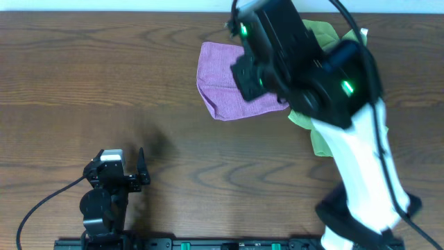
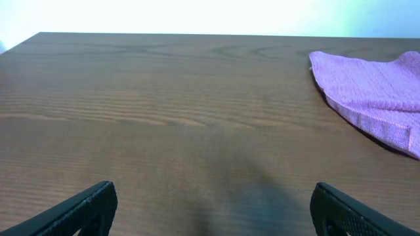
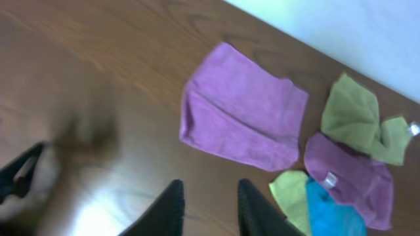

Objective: Fold the cloth
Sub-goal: 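Release the cloth and retract the right gripper toward the near edge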

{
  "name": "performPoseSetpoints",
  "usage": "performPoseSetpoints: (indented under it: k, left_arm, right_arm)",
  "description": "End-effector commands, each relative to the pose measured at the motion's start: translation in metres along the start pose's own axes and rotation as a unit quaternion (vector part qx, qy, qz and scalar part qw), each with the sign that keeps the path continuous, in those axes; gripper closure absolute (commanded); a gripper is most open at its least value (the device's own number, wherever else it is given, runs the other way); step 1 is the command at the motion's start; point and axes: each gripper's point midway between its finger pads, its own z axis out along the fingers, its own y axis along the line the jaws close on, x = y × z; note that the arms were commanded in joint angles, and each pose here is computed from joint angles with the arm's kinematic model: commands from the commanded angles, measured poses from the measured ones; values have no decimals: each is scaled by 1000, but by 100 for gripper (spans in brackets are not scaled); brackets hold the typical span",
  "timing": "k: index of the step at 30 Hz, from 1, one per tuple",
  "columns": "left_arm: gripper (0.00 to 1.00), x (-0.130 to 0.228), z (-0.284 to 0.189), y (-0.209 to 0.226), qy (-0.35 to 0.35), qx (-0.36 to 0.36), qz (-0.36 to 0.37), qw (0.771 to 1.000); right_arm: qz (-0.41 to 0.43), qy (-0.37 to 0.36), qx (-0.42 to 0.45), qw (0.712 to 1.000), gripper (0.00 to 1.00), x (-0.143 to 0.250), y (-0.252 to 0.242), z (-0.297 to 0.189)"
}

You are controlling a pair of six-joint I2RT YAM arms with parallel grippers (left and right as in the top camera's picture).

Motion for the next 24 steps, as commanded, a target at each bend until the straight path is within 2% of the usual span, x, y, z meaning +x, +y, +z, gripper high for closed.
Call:
performPoseSetpoints:
  k: [1, 3, 8, 14, 18, 24]
  left_arm:
    - [5, 10, 3, -3, 11, 7, -4, 1000]
    - [5, 11, 3, -8, 11, 21, -4, 1000]
    - [5, 10, 3, -10, 11, 28, -4, 1000]
    - [5, -4, -1, -38, -18, 110, -3, 994]
    - [5, -23, -8, -56, -59, 165, 7, 985]
    - [5, -47, -24, -82, -111, 245, 26, 963]
  right_arm:
    - [-25, -10, -3, 1000, 61, 5, 4, -17]
    - [-29, 7, 3, 1000, 55, 13, 1, -13]
    - [-15, 88, 65, 994, 56, 39, -27, 40]
    - [-14, 155, 61, 986, 60, 71, -44, 83]
    - [5, 156, 54, 986, 60, 89, -61, 71]
    - [1, 100, 29, 995, 40, 129, -69, 25]
